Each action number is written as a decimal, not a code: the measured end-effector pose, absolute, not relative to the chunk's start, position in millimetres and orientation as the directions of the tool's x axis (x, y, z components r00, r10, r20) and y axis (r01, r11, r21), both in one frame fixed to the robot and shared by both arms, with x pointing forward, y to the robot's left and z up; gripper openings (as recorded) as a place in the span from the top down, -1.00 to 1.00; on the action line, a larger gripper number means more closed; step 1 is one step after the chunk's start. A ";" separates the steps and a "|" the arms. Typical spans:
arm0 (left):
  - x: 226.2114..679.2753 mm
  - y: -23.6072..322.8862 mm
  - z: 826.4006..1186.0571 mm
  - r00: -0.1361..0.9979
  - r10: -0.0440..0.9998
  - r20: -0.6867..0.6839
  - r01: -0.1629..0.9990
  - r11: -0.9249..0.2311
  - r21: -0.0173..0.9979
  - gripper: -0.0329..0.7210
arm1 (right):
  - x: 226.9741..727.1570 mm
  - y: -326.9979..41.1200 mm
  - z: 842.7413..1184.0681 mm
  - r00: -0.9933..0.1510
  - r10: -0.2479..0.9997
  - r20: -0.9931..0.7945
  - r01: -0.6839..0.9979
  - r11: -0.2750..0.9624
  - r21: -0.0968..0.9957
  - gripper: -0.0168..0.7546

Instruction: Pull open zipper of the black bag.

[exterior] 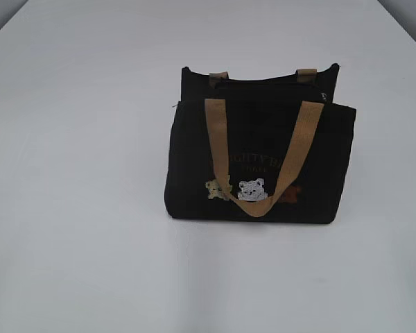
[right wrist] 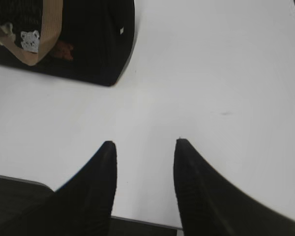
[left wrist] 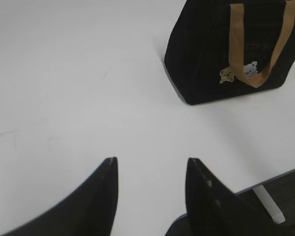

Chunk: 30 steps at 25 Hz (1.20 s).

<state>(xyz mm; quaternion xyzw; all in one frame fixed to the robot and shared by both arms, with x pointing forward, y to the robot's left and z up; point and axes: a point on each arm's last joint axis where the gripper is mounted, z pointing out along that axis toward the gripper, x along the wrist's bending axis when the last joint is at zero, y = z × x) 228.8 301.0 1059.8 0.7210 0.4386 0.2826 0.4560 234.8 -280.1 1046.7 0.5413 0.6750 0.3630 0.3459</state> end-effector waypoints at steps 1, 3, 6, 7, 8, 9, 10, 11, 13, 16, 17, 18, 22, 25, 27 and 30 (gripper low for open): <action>228.8 301.0 1059.8 0.456 0.890 0.007 0.375 -0.199 0.905 0.01 | 233.3 -280.0 1046.6 -0.174 0.982 -0.077 0.471 0.151 0.869 0.16; 228.8 301.0 1059.9 0.455 0.890 0.008 0.374 -0.199 0.906 0.01 | 233.0 -279.9 1046.4 -0.174 0.982 -0.075 0.469 0.150 0.870 0.16; 228.7 301.1 1059.9 0.455 0.891 0.008 0.373 -0.199 0.906 0.01 | 233.1 -279.5 1046.6 -0.175 0.982 -0.070 0.468 0.146 0.871 0.16; 228.7 301.1 1059.9 0.455 0.891 0.008 0.373 -0.199 0.906 0.01 | 233.7 -279.4 1046.6 -0.176 0.982 -0.066 0.472 0.143 0.870 0.16; 228.7 301.2 1059.9 0.454 0.891 0.009 0.372 -0.200 0.906 0.01 | 235.0 -279.4 1046.7 -0.178 0.982 -0.062 0.479 0.142 0.867 0.16; 228.7 301.2 1059.9 0.454 0.891 0.010 0.372 -0.200 0.906 0.01 | 236.2 -279.4 1046.8 -0.179 0.982 -0.059 0.486 0.140 0.863 0.16; 228.7 301.2 1059.9 0.454 0.891 0.010 0.372 -0.200 0.906 0.01 | 237.6 -279.5 1046.8 -0.179 0.982 -0.056 0.494 0.139 0.859 0.16; 228.7 301.2 1059.9 0.454 0.891 0.010 0.372 -0.200 0.906 0.01 | 238.8 -279.6 1046.9 -0.180 0.982 -0.053 0.501 0.138 0.855 0.16; 228.7 301.2 1059.9 0.454 0.891 0.010 0.372 -0.199 0.906 0.01 | 239.8 -279.6 1047.0 -0.180 0.982 -0.050 0.505 0.136 0.852 0.16; 228.5 300.6 1059.9 0.395 0.919 0.010 0.384 -0.174 0.907 0.01 | 236.1 -279.1 1047.0 -0.179 0.982 -0.053 0.484 0.135 0.865 0.16; 228.5 300.1 1059.9 0.345 0.939 0.010 0.392 -0.154 0.907 0.01 | 234.2 -278.9 1046.9 -0.178 0.982 -0.057 0.473 0.136 0.871 0.16; 228.5 299.6 1059.9 0.297 0.955 0.010 0.400 -0.134 0.907 0.02 | 233.2 -278.6 1046.8 -0.179 0.982 -0.056 0.468 0.135 0.873 0.16; 228.8 297.6 1059.9 0.108 0.994 0.010 0.418 -0.054 0.907 0.09 | 233.1 -278.6 1046.8 -0.180 0.982 -0.056 0.467 0.135 0.874 0.16; 228.9 297.3 1059.9 0.078 0.997 0.010 0.419 -0.041 0.907 0.13 | 233.1 -278.6 1046.8 -0.180 0.982 -0.056 0.467 0.135 0.874 0.16; 228.9 297.3 1059.9 0.076 0.997 0.010 0.420 -0.041 0.907 0.14 | 233.1 -278.6 1046.8 -0.180 0.982 -0.056 0.467 0.135 0.874 0.16; 228.9 297.2 1059.9 0.074 0.997 0.010 0.420 -0.040 0.907 0.15 | 233.1 -278.6 1046.8 -0.180 0.982 -0.056 0.467 0.135 0.874 0.16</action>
